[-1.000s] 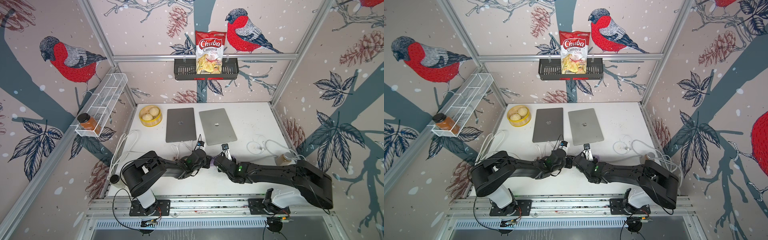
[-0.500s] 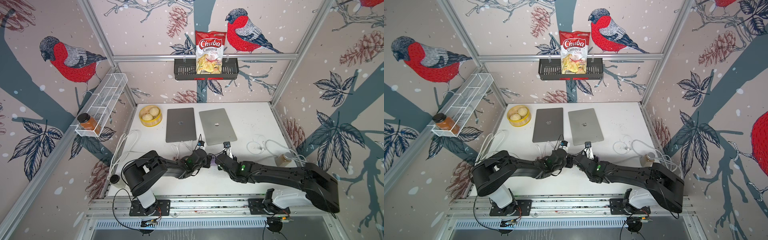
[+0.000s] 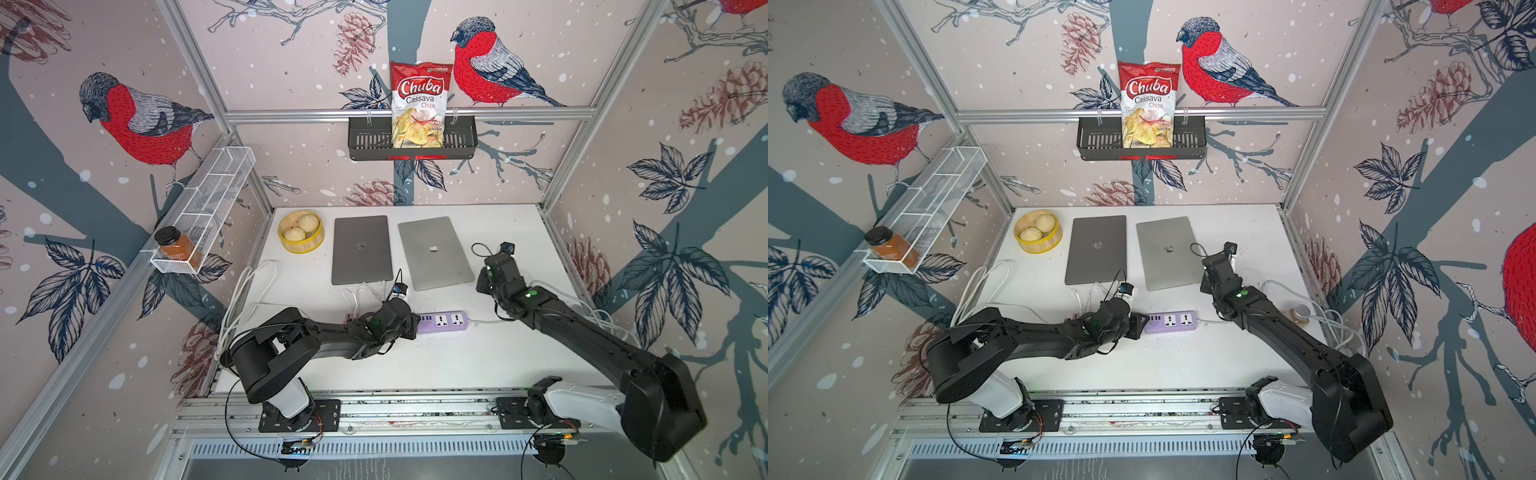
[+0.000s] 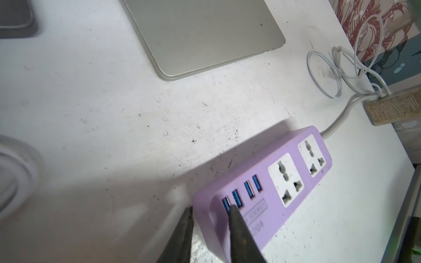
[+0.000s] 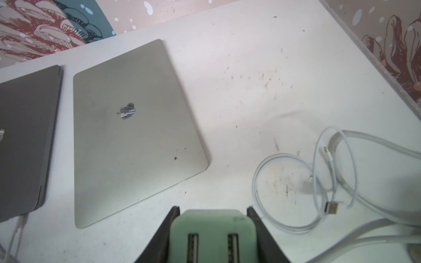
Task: Unplug the laptop charger
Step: Remove the plug from the socket, then place the plug at the center of the board.
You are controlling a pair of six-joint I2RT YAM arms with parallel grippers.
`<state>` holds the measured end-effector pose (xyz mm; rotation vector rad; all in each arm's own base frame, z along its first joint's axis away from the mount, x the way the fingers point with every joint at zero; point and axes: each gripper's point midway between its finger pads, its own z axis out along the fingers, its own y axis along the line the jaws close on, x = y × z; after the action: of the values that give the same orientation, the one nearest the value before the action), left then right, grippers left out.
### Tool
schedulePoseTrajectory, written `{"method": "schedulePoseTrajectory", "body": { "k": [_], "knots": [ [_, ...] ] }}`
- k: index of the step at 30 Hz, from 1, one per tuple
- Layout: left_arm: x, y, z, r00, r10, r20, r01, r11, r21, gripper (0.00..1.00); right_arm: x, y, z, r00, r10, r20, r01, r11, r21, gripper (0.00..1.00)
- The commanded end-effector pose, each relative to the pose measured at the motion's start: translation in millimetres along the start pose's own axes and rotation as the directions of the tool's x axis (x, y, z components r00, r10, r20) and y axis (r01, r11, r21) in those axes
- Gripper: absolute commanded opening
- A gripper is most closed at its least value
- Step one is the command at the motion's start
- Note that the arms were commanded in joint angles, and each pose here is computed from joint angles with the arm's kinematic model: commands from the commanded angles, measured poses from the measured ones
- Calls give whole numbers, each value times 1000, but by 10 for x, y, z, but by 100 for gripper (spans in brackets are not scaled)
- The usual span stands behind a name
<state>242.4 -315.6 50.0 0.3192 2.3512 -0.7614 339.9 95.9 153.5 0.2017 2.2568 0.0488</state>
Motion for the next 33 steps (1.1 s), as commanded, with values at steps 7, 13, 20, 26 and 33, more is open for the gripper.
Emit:
{"method": "schedulePoseTrajectory", "body": {
  "k": [7, 13, 20, 26, 33],
  "knots": [
    [-282, -323, -86, 989, 137, 48, -140, 988, 70, 30, 4, -172, 627, 976, -78, -203, 75, 997, -25, 34],
    [-462, -360, -251, 979, 181, 97, -186, 981, 45, 31, 246, -300, 1034, 953, -70, -294, 69, 998, -12, 34],
    [-554, -280, -371, 971, 202, 130, -202, 979, -11, 32, 325, -408, 1347, 937, -62, -344, 65, 998, -3, 34],
    [-518, -203, -400, 970, 205, 132, -202, 979, -34, 34, 333, -466, 1490, 932, -57, -358, 63, 998, 5, 40],
    [-534, -175, -484, 967, 204, 153, -200, 979, -42, 35, 316, -532, 1544, 937, -41, -348, 53, 998, 23, 55]
  ]
}}
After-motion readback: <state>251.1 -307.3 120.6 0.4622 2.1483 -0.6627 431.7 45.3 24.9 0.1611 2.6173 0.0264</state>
